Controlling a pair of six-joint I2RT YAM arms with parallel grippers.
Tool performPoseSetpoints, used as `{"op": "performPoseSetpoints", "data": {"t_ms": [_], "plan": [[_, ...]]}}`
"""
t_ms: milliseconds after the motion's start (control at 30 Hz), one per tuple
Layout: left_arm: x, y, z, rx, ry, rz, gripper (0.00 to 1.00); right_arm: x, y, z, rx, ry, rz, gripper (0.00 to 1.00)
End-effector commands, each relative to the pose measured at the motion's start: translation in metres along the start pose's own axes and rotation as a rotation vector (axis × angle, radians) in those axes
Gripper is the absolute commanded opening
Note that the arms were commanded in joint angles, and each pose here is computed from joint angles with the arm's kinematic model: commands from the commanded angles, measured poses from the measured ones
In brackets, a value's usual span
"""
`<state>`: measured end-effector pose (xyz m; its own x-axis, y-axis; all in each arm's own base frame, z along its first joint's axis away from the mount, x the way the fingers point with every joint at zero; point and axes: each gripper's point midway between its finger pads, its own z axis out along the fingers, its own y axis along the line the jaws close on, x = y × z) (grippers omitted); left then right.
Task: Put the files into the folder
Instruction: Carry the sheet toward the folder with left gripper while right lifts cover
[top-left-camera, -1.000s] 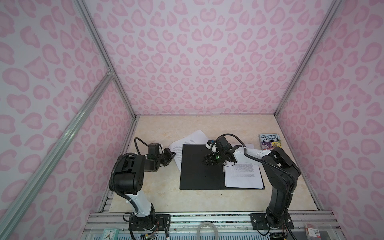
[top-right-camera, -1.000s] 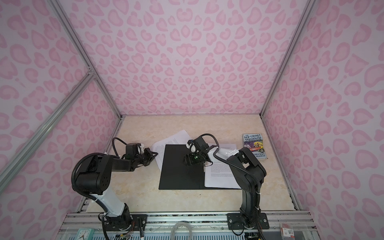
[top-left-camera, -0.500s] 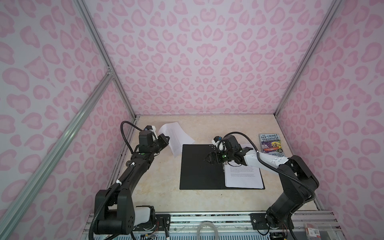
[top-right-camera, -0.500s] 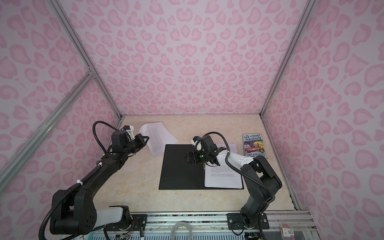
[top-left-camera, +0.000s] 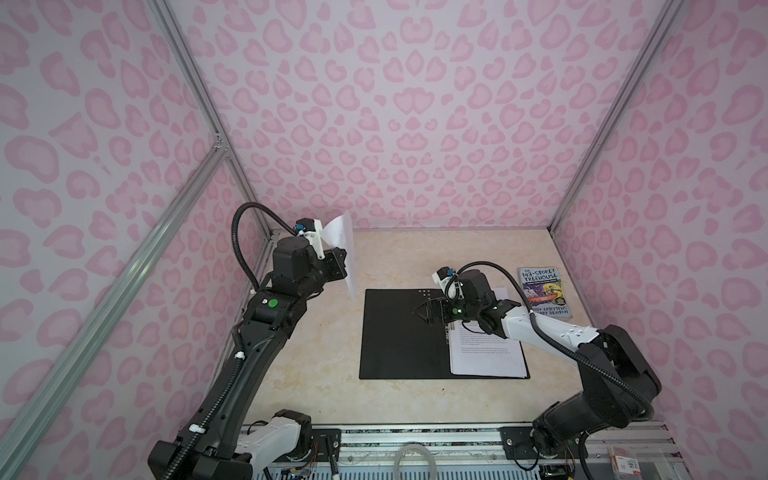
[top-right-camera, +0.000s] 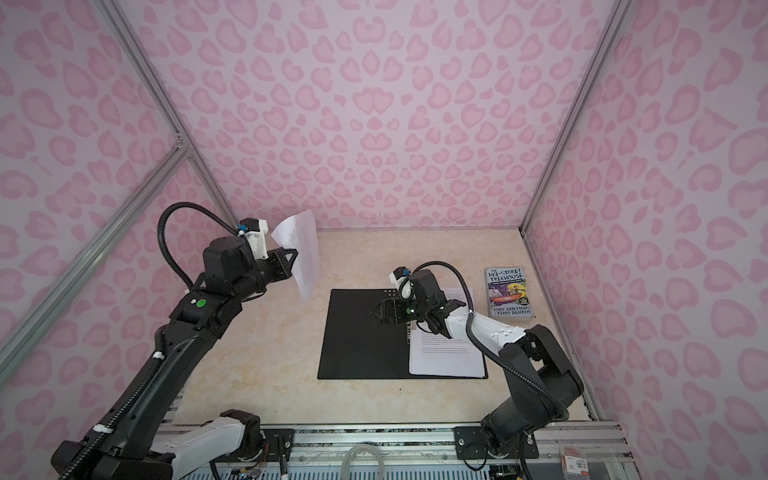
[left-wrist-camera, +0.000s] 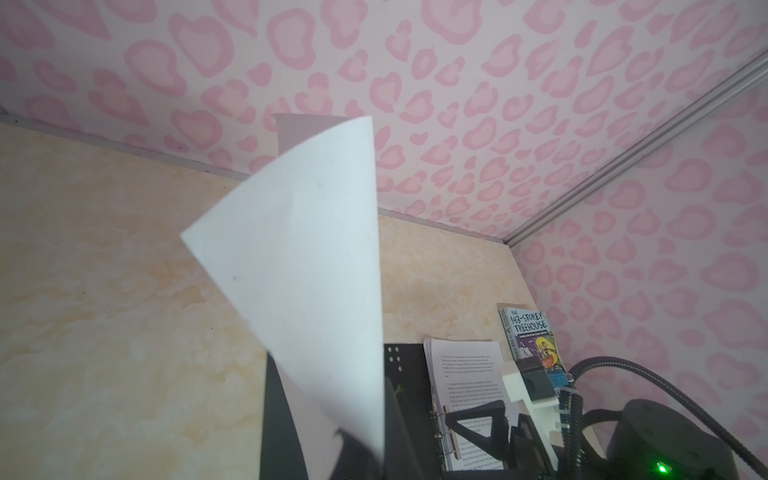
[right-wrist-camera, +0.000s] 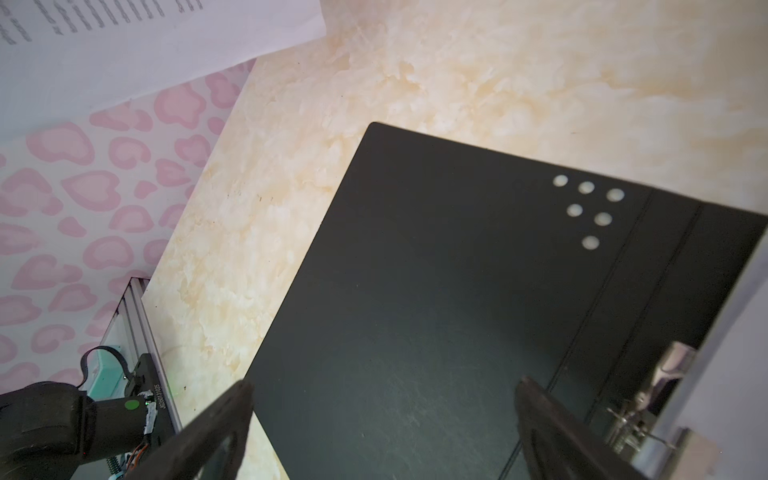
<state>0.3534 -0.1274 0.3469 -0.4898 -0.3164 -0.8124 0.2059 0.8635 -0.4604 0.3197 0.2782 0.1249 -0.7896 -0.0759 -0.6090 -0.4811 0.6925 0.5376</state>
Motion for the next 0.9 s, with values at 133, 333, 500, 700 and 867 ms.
{"op": "performPoseSetpoints", "data": {"t_ms": [133, 333, 500, 700, 867], "plan": [[-0.006, -0.040, -0.010, 0.056, 0.057, 0.219, 0.04, -0.017, 0.011, -0.017, -0.036, -0.130, -0.052, 0.98], [0.006, -0.069, -0.012, 0.136, 0.064, 0.447, 0.04, -0.025, -0.001, -0.034, 0.035, -0.234, -0.078, 0.98], [0.034, -0.094, -0.012, 0.235, 0.088, 0.701, 0.04, -0.028, -0.002, -0.048, 0.046, -0.352, -0.145, 0.98], [0.075, -0.099, -0.013, 0.269, 0.099, 1.014, 0.04, -0.034, 0.004, -0.075, 0.044, -0.515, -0.222, 0.98], [0.085, -0.076, -0.014, 0.196, 0.055, 1.093, 0.04, -0.046, 0.013, -0.083, 0.049, -0.530, -0.269, 0.98]]}}
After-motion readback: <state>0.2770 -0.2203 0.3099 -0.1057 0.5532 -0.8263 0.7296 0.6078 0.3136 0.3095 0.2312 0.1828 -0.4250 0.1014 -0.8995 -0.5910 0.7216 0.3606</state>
